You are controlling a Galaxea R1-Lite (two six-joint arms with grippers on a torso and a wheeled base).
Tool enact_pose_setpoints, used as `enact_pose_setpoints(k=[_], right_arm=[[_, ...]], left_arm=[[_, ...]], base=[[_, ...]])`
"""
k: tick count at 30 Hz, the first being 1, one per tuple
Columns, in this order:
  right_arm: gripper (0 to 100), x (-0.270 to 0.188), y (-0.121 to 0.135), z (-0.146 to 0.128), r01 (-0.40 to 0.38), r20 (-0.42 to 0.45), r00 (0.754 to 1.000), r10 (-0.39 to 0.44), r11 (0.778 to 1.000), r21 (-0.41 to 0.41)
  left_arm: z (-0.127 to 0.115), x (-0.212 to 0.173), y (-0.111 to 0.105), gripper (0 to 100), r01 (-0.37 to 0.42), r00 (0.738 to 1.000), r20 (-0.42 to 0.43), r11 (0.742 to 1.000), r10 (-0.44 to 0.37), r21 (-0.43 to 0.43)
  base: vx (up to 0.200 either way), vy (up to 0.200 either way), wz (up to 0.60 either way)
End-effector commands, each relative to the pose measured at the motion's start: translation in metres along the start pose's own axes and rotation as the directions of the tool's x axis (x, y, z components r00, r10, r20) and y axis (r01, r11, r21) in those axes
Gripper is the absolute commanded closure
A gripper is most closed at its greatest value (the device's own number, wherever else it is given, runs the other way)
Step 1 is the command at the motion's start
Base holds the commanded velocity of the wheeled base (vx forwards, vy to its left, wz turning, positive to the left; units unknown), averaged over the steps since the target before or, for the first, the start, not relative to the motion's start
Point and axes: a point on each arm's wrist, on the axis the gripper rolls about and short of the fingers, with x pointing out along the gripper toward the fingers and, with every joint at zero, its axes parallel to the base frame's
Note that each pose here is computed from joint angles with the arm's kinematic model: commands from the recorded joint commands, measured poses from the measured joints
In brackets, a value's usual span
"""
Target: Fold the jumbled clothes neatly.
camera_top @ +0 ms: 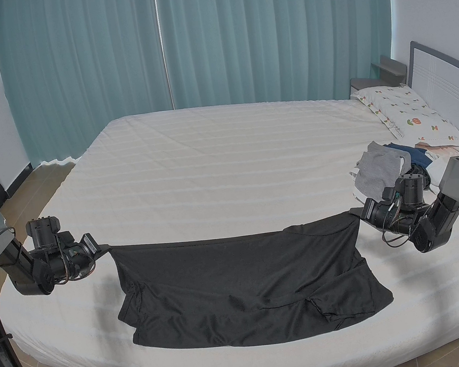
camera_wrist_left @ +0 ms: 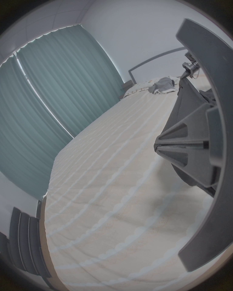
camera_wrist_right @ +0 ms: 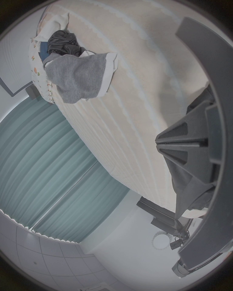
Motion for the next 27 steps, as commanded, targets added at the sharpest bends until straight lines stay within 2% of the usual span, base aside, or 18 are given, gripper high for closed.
enact_pose_setpoints(k=[1, 5, 9, 11, 16, 17, 23, 27], right_arm=[[100, -0.011, 0.001, 0.001, -0.006, -0.018, 1.000, 0.006, 1.000, 0.006], [100, -0.017, -0.002, -0.008, 0.009, -0.059, 0.998, -0.008, 1.000, 0.017], [100, -0.019, -0.004, -0.013, 0.011, -0.085, 0.996, -0.009, 1.000, 0.025], [100, -0.024, -0.007, -0.021, 0.025, -0.116, 0.993, -0.023, 0.999, 0.022], [100, -0.030, -0.010, -0.030, 0.041, -0.145, 0.989, -0.041, 0.999, -0.003], [100, -0.034, -0.015, -0.040, 0.056, -0.180, 0.982, -0.061, 0.998, -0.029], [100, -0.042, -0.019, -0.053, 0.070, -0.224, 0.971, -0.084, 0.995, -0.068], [100, -0.048, -0.019, -0.058, 0.075, -0.243, 0.965, -0.094, 0.994, -0.085]], left_arm=[[-0.009, -0.002, 0.007, 100, -0.018, 0.999, -0.031, 1.000, 0.018, 0.026], [-0.019, -0.007, 0.012, 100, -0.023, 0.997, -0.065, 0.994, 0.030, 0.110], [-0.025, -0.010, 0.016, 100, -0.020, 0.995, -0.089, 0.987, 0.034, 0.159], [-0.029, -0.014, 0.024, 100, -0.022, 0.993, -0.108, 0.974, 0.048, 0.225], [-0.031, -0.018, 0.027, 100, 0.008, 0.991, -0.133, 0.972, 0.024, 0.236], [-0.032, -0.021, 0.031, 100, 0.017, 0.990, -0.141, 0.969, 0.018, 0.248], [-0.038, -0.026, 0.041, 100, 0.006, 0.980, -0.190, 0.947, 0.059, 0.321], [-0.045, -0.029, 0.043, 100, 0.007, 0.962, -0.258, 0.935, 0.090, 0.354]], base=[[0.000, 0.000, 0.00], [0.000, 0.000, 0.00], [0.000, 0.000, 0.00], [0.000, 0.000, 0.00], [0.000, 0.000, 0.00], [0.000, 0.000, 0.00], [0.000, 0.000, 0.00], [0.000, 0.000, 0.00]])
